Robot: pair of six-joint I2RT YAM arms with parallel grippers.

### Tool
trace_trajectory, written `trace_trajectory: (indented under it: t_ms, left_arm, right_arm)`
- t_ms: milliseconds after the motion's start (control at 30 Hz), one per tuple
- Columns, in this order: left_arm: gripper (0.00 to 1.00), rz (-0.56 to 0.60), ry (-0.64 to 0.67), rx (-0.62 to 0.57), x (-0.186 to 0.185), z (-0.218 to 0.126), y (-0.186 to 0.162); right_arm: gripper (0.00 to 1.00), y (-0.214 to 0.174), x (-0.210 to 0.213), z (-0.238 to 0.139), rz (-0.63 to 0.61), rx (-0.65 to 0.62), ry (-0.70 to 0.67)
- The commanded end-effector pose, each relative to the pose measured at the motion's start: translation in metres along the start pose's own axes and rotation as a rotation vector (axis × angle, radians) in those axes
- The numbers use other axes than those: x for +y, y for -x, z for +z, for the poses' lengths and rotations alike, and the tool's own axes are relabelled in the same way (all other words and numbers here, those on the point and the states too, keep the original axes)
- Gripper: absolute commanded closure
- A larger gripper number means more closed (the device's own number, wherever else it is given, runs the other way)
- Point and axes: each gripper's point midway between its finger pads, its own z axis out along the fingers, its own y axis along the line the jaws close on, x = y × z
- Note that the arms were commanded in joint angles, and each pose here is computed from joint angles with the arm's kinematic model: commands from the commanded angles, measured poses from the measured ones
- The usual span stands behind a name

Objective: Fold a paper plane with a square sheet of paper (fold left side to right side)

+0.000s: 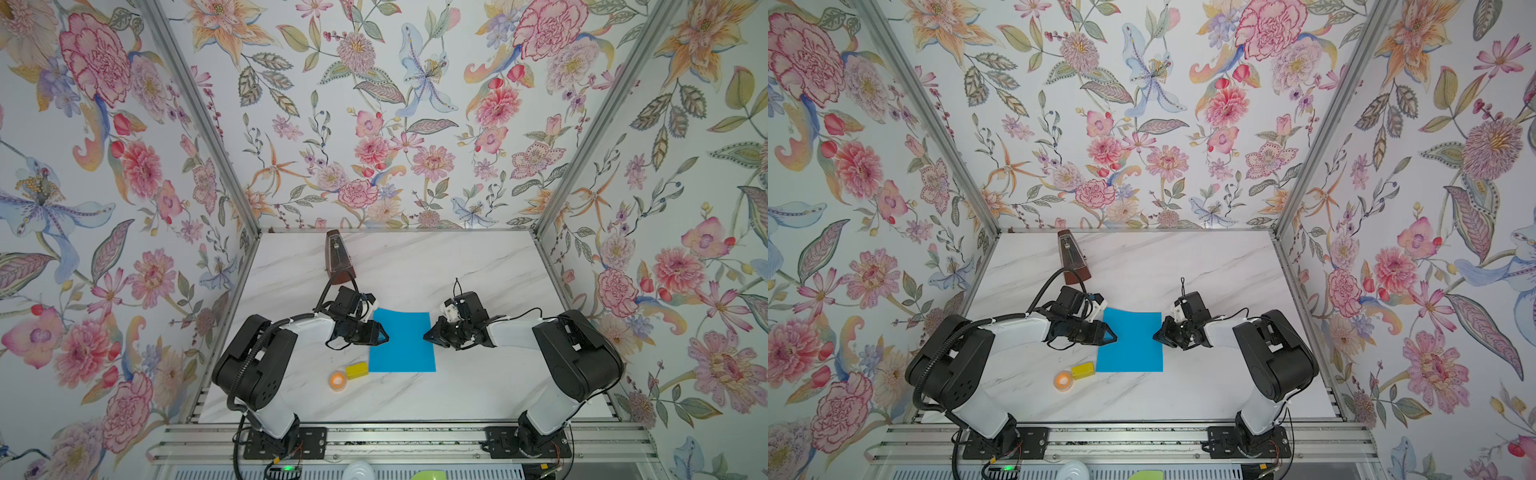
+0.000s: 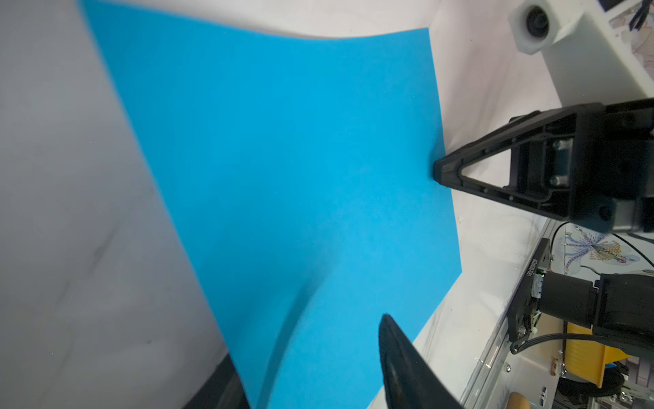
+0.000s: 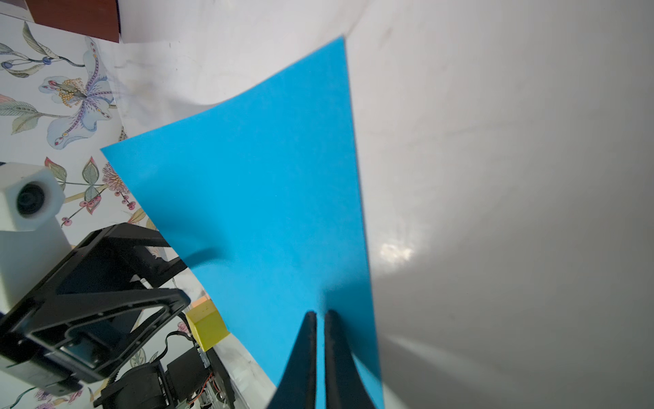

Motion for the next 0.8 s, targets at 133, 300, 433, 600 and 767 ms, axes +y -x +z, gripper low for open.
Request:
trace_trajectory:
  t_ms: [133,300,433,600,767]
  left_arm:
    - [0.45,0.033,-0.104,0.006,-0.035,-0.009,0.003]
    - [0.39,0.061,-0.131,-0.017,-0.056,-0.011,0.015]
    - [0.35,0.079,-0.171,-0.042,-0.074,-0.009,0.024]
    - [0.30,0.088,-0.228,-0.066,-0.094,-0.001,0.033]
    - [0.29,0.093,-0.253,-0.045,-0.104,0.016,0.034]
  right_arm:
    - [0.90,-0.010,-0.022,0.006,0.029,0.029,-0.076]
    - [0.90,-0.009,-0.020,0.004,0.023,0.025,-0.073]
    - [0.88,-0.007,-0.017,0.003,0.019,0.020,-0.069]
    - [0.87,-0.007,-0.016,0.002,0.017,0.019,-0.066]
    - [0.86,-0.008,-0.015,0.001,0.017,0.018,-0.064]
